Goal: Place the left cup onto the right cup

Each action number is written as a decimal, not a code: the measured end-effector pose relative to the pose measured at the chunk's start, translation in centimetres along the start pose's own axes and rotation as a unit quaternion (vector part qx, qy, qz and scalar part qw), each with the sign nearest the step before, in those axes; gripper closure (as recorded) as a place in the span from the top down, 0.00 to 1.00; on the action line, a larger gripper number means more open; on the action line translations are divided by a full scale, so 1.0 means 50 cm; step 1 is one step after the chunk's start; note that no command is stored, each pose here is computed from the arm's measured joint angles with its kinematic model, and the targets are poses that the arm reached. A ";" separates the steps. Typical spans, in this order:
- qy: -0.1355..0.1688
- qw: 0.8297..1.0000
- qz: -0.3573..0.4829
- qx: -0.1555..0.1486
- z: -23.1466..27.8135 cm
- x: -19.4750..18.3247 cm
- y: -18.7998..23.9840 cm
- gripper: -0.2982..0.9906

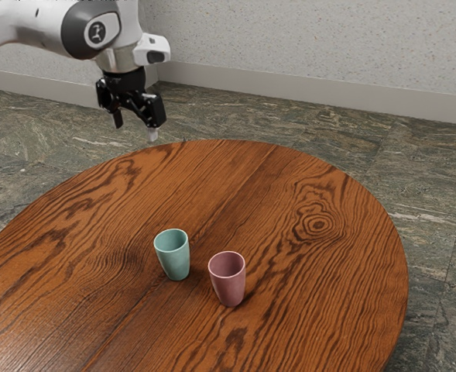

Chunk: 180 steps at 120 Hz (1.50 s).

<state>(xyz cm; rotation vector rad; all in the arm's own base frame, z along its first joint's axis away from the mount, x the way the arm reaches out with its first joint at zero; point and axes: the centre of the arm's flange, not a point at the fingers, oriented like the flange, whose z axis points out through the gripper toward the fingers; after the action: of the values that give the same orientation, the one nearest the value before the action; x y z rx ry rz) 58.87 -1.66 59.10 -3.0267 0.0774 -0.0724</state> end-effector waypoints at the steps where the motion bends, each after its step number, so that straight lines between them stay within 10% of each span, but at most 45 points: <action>1: 0.000 1.000 0.000 0.000 0.000 0.000 0.001 0.77; 180: -0.012 0.999 -0.011 -0.033 0.199 0.007 0.143 0.77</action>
<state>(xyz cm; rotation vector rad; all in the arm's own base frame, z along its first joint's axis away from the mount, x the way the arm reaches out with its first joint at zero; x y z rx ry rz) 59.39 -7.68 48.42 -3.0937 0.0463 -0.0358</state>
